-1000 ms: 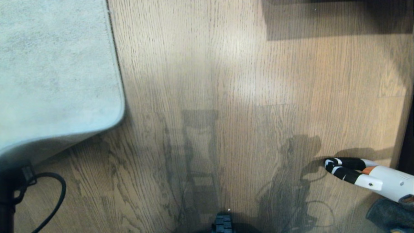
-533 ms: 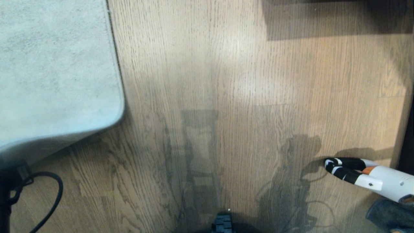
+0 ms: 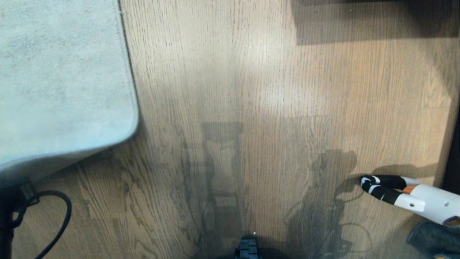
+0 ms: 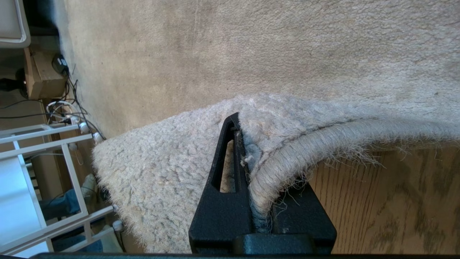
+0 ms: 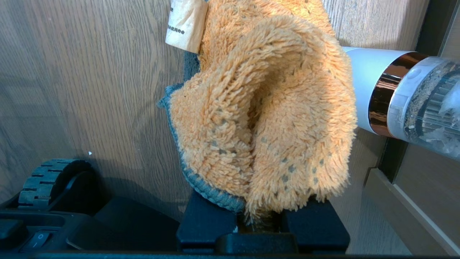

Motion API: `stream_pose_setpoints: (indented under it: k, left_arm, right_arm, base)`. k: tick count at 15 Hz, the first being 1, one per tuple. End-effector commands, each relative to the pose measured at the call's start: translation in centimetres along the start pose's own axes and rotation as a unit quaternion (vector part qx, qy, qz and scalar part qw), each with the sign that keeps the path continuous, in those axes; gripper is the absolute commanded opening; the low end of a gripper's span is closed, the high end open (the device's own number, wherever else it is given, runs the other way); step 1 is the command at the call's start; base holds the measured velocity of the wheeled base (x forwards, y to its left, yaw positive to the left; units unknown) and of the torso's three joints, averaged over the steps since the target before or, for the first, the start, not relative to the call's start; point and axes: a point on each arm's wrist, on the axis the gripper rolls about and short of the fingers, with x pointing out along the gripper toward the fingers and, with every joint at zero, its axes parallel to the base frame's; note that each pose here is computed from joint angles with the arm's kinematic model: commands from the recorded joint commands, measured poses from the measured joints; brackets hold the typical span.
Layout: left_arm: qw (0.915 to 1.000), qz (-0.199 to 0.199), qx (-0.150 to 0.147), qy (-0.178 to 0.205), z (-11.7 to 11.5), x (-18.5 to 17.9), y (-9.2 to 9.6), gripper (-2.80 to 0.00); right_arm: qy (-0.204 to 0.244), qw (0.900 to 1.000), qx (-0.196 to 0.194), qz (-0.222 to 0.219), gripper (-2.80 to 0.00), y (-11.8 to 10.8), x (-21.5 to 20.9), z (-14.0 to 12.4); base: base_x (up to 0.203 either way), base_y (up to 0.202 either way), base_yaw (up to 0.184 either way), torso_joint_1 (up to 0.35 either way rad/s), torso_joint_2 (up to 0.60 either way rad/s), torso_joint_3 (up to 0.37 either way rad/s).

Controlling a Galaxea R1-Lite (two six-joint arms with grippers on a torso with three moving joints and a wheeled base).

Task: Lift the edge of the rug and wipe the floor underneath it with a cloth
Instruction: Lift up the carpet

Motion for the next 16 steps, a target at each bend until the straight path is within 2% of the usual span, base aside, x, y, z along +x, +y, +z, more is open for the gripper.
stream_pose_setpoints:
  k: [1,16]
  left_arm:
    - [1.0000,0.003,-0.005,-0.004,0.11,0.01,0.03,-2.80]
    - [1.0000,-0.002,-0.003,0.003,-0.16,0.12,-0.25,-2.80]
  right_arm:
    - [0.001,1.000,0.000,0.001,-2.80,0.00,0.01,0.00]
    - [0.001,1.000,0.000,0.001,-2.80,0.00,0.01,0.00]
  base:
    - [0.000,0.000,0.000,0.000,0.00,0.000]
    - [0.000,0.000,0.000,0.000,0.00,0.000]
